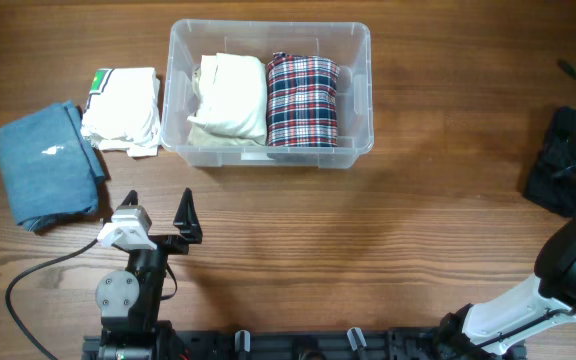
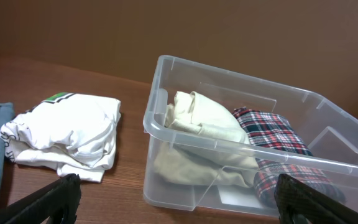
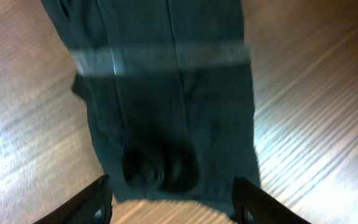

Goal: Pack container
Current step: 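Grasp the black garment and carry it over the bin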

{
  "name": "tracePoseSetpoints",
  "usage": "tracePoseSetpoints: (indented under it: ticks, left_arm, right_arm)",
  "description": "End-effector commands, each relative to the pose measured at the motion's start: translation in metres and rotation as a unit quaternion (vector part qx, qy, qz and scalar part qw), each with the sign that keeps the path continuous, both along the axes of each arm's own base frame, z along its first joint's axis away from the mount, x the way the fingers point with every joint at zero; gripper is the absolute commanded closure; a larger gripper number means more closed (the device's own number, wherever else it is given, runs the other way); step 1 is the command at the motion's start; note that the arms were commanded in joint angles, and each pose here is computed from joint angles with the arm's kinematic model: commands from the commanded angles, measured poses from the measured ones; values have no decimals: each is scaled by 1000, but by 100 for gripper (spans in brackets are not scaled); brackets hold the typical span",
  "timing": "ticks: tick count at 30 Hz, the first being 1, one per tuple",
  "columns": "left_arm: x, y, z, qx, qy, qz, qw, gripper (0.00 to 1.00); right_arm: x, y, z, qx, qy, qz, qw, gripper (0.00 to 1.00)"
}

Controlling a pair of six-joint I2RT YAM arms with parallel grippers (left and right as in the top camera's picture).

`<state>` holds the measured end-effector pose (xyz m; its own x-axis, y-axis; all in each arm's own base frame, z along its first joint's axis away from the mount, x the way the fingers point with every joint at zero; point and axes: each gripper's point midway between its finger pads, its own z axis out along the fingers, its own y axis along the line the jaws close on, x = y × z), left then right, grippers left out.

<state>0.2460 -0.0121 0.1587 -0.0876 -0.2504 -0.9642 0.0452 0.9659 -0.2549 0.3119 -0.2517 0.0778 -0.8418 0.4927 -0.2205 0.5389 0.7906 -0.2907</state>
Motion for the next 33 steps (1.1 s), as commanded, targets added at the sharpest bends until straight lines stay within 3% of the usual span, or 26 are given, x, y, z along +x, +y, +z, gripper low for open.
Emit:
tracePoseSetpoints:
  ticks: [1, 6, 10, 11, 14, 19, 25, 31, 33]
  left_arm:
    - [0, 3, -2, -4, 1, 7, 1000, 0]
    - [0, 3, -2, -4, 1, 7, 1000, 0]
    - [0, 3, -2, -4, 1, 7, 1000, 0]
    - [0, 3, -2, -4, 1, 7, 1000, 0]
    - [0, 3, -2, -4, 1, 7, 1000, 0]
    - [0, 3, -2, -4, 1, 7, 1000, 0]
    - [0, 3, -2, -4, 1, 7, 1000, 0]
    - [0, 3, -2, -4, 1, 7, 1000, 0]
    - [0, 3, -2, -4, 1, 7, 1000, 0]
  right_arm:
    - [3, -9, -13, -12, 20, 32, 999, 40]
    - [8, -12, -35, -4, 29, 36, 999, 43]
    - [9, -12, -48, 2, 36, 35, 999, 55]
    - [10, -13, -48, 1, 33, 32, 999, 60]
    - [11, -14, -48, -1, 29, 31, 999, 96]
    - [18, -11, -41, -5, 17, 22, 1000, 96]
    - [72, 15, 33, 3, -101, 60, 993, 96]
    - [105, 65, 111, 75, -255, 113, 957, 96]
    - [115, 100, 136, 125, -304, 159, 931, 96]
